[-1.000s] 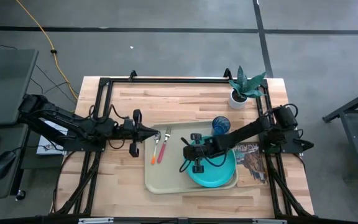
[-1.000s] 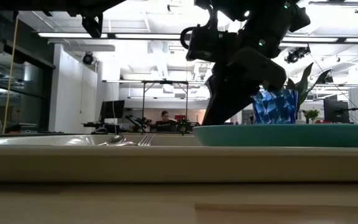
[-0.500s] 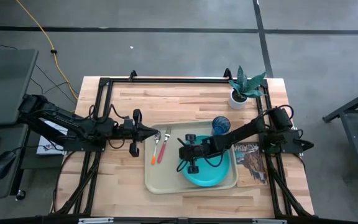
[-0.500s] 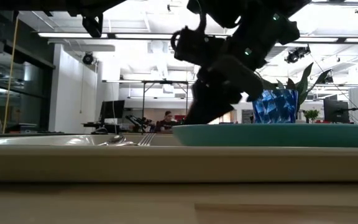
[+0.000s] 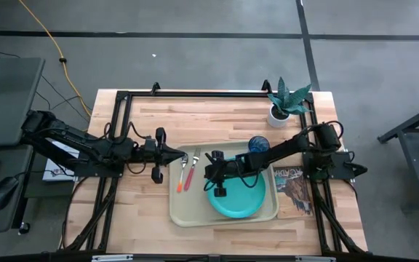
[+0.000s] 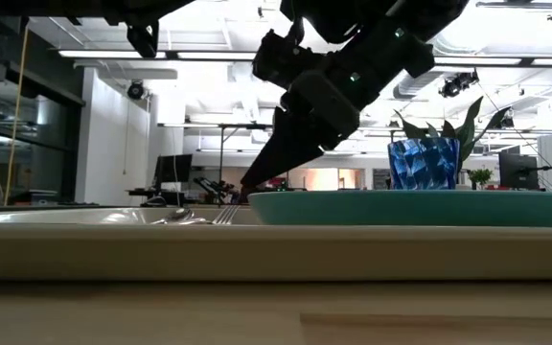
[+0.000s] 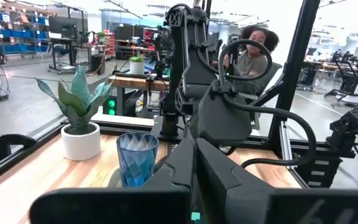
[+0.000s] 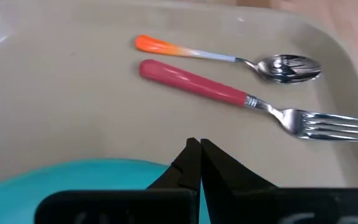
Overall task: Pick and place plate/cup/fork/spoon on tray
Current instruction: Adjust the blue plate on the gray serving tray
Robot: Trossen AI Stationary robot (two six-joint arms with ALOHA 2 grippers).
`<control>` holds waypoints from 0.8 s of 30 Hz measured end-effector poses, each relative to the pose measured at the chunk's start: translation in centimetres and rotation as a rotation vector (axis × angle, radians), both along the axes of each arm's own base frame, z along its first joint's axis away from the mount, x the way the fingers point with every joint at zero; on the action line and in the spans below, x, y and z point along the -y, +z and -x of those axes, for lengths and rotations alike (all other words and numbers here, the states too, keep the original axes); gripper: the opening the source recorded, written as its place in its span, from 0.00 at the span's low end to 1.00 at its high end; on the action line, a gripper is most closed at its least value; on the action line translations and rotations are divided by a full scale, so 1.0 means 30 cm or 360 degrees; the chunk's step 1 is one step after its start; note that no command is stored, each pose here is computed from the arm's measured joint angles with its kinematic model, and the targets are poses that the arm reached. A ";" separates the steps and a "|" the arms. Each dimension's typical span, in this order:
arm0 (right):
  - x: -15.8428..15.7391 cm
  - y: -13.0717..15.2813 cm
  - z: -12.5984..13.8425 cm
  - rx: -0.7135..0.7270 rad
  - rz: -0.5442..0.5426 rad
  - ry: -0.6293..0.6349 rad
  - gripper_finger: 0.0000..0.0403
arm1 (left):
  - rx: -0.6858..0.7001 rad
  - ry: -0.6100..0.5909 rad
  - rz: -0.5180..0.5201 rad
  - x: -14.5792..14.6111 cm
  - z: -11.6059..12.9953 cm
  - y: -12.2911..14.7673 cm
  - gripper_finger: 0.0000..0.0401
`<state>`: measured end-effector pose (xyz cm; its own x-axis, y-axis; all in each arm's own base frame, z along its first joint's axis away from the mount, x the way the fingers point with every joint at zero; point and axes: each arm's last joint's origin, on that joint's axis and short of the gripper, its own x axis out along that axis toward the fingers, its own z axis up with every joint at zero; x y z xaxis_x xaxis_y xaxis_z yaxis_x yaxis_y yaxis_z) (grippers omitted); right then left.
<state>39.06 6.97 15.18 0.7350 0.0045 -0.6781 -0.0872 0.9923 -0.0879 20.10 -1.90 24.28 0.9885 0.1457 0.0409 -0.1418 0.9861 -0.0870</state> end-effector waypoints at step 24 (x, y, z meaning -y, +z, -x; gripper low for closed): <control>-0.060 -0.037 0.028 -0.0141 0.0062 0.0129 0.00 | -0.0001 0.0001 0.0000 0.000 0.000 0.000 0.00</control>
